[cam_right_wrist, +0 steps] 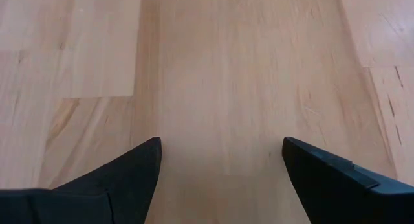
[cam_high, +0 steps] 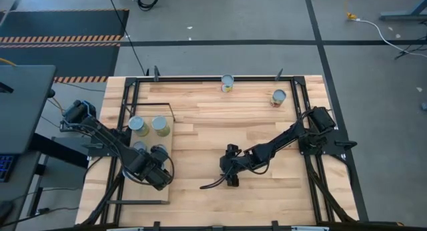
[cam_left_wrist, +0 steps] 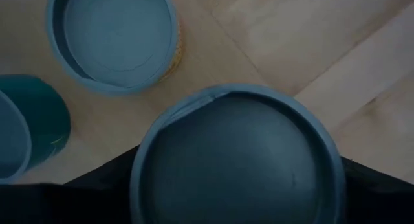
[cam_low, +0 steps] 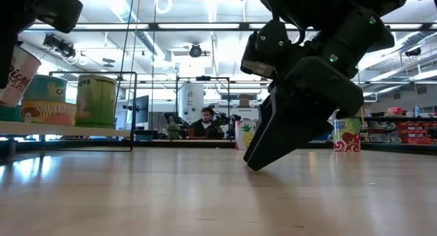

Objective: Pick and place cans onto a shelf
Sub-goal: Put the canned tomatoes on the shelf

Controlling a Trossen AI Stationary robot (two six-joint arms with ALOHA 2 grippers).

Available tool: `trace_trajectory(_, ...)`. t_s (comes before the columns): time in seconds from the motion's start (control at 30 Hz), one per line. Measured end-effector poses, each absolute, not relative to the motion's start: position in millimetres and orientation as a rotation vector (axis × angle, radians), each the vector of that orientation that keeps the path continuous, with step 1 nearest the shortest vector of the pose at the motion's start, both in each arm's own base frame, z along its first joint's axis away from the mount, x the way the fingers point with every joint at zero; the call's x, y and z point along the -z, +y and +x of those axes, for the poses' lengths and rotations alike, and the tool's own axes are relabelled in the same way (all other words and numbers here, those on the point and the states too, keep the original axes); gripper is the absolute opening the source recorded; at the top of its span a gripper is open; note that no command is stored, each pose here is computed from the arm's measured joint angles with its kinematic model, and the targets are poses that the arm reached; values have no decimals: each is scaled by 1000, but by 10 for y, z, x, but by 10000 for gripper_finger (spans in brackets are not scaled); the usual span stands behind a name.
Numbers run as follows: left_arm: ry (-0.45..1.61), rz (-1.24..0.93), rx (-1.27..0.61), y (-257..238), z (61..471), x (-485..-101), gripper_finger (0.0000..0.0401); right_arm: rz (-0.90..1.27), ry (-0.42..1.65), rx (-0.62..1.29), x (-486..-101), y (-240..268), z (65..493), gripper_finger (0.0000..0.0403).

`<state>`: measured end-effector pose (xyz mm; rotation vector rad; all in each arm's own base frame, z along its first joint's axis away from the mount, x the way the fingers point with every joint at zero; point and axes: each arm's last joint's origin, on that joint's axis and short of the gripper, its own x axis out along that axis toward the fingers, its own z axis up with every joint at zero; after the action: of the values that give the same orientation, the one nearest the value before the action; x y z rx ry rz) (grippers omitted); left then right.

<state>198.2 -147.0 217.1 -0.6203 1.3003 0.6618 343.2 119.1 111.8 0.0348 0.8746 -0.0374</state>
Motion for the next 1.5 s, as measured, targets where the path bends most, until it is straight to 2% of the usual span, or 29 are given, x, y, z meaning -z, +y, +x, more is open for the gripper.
trace_trajectory(0.13,1293,-630,-646,-1481,1996,-2173,278,34,875,37,-1118,1191,3432,327)
trace_trajectory(0.23,1288,-638,-654,-1480,1996,-2173,276,34,875,37,-1118,1191,3432,327)
trace_trajectory(0.47,1293,-637,-651,-1481,1995,-2173,358,34,876,37,-1118,1190,3432,327)
trace_trajectory(0.8,1324,-629,-643,-1472,1987,-2171,369,37,880,31,-1117,1192,3431,327)
trace_trajectory(1.3,1448,-647,-639,-1472,1931,-2167,325,35,881,30,-1116,1190,3431,327)
trace_trajectory(1.5,1503,-634,-581,-1487,1924,-2168,310,35,881,30,-1116,1190,3430,327)
